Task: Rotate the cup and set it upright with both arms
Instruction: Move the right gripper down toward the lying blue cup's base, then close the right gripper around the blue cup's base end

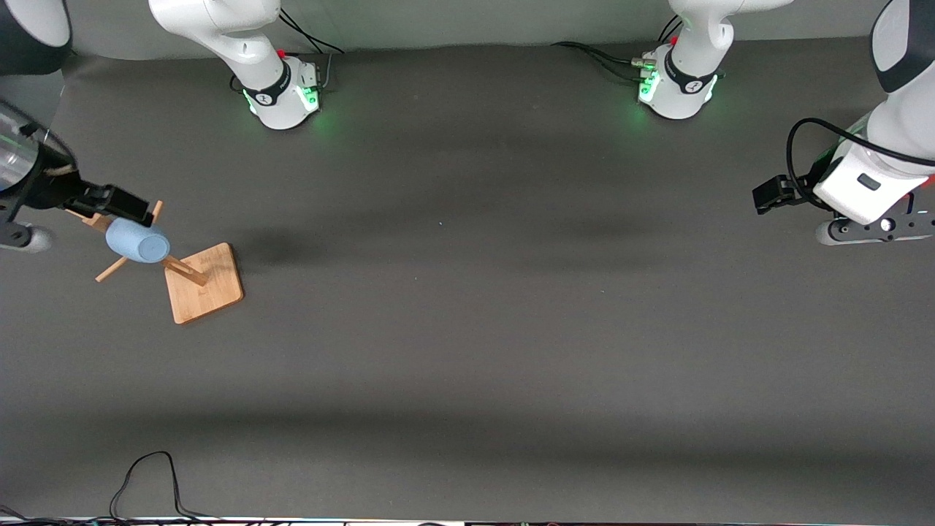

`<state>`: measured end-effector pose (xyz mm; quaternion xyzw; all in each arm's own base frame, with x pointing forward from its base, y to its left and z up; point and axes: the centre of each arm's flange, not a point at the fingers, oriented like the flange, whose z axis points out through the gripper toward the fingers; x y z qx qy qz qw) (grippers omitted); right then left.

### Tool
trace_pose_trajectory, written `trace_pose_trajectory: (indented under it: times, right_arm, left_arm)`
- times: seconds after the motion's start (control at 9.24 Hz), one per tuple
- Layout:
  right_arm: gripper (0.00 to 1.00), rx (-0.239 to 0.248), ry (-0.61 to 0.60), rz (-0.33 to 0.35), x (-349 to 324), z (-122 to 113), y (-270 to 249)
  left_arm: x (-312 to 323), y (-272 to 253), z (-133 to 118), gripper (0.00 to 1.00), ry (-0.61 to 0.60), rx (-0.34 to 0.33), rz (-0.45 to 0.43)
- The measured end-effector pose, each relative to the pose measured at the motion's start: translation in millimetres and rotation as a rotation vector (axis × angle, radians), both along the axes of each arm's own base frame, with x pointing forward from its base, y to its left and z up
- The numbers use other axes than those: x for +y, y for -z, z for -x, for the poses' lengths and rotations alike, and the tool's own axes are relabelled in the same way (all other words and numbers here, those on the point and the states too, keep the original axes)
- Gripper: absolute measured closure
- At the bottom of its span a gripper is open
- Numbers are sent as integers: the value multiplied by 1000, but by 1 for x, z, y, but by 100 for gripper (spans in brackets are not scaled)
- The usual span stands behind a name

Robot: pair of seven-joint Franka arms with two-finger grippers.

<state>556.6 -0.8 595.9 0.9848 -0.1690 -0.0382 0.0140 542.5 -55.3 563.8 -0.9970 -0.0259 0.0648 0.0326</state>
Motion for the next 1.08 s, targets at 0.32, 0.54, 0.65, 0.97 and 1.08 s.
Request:
trace_pose_trajectory:
  times: [0.32, 0.54, 0.65, 0.97, 1.08]
  right_arm:
    - [0, 36, 417, 43, -24, -12, 24]
    - [0, 42, 551, 58, -39, -17, 30]
    - [0, 42, 555, 60, -39, -20, 32]
    - [0, 44, 294, 81, -25, -46, 43]
    - [0, 80, 116, 85, -19, -46, 49]
  left_arm:
    - [-2, 3, -1, 0, 3, 5, 2]
    - [-2, 3, -1, 0, 4, 5, 3]
    - [-2, 2, -1, 0, 4, 5, 3]
    - [-3, 2, -1, 0, 5, 4, 3]
    - [-3, 2, -1, 0, 5, 4, 3]
